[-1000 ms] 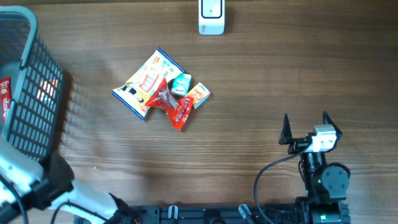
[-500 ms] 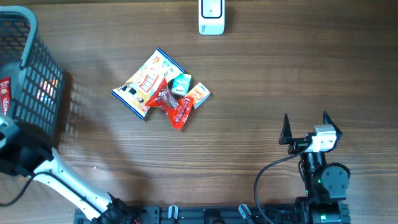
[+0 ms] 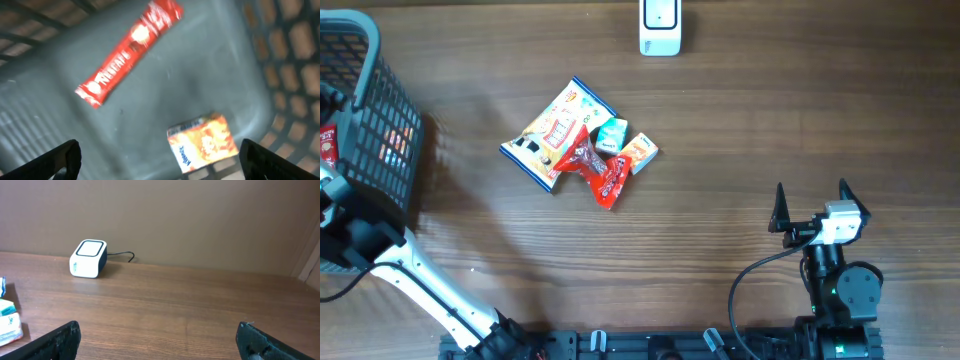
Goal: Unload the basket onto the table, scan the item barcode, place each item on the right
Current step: 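Swing the left gripper back over the basket and lower it inside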
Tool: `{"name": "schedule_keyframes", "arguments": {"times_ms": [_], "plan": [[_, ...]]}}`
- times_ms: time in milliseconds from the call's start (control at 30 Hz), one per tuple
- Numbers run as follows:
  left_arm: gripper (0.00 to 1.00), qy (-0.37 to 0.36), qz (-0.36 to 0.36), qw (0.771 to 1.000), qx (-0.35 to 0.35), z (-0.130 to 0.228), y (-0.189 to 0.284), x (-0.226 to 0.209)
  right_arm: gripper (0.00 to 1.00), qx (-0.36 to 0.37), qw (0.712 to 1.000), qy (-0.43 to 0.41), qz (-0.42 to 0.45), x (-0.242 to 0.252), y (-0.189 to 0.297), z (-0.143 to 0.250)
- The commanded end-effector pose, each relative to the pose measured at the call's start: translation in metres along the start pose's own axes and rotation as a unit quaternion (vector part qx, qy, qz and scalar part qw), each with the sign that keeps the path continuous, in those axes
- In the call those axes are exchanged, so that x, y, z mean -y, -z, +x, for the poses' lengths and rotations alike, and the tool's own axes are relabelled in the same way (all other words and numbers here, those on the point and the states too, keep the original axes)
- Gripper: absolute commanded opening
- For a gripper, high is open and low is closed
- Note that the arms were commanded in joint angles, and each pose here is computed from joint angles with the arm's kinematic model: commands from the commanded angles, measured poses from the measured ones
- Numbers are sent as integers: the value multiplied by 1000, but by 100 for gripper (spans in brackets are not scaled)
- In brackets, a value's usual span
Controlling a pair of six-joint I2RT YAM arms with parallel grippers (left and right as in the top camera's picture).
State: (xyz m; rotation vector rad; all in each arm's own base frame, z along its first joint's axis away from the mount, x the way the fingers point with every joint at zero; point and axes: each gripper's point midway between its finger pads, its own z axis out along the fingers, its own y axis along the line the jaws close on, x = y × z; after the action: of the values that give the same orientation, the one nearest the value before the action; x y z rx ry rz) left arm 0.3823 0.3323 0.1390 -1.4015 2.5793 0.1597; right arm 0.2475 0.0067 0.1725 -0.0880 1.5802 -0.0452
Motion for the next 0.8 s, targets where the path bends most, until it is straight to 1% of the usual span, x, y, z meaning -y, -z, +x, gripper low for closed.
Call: {"name": "schedule_keyframes", "arguments": {"times_ms": [0, 133, 233, 333, 567, 767], "plan": [[98, -77, 23, 995, -67, 27, -36, 7, 100, 4, 1000, 5, 2, 1, 0, -2], [100, -93, 27, 991, -96, 42, -53, 7, 100, 4, 1000, 5, 2, 1, 0, -2], [100, -106, 69, 986, -111, 50, -58, 19, 100, 4, 1000, 5, 2, 1, 0, -2], [100, -122, 127, 977, -118, 54, -54, 34, 100, 4, 1000, 5, 2, 1, 0, -2], [100, -131, 133, 975, -121, 55, -57, 35, 100, 4, 1000, 5, 2, 1, 0, -2], [99, -133, 131, 974, -130, 57, -72, 35, 100, 4, 1000, 5, 2, 1, 0, -2]]}}
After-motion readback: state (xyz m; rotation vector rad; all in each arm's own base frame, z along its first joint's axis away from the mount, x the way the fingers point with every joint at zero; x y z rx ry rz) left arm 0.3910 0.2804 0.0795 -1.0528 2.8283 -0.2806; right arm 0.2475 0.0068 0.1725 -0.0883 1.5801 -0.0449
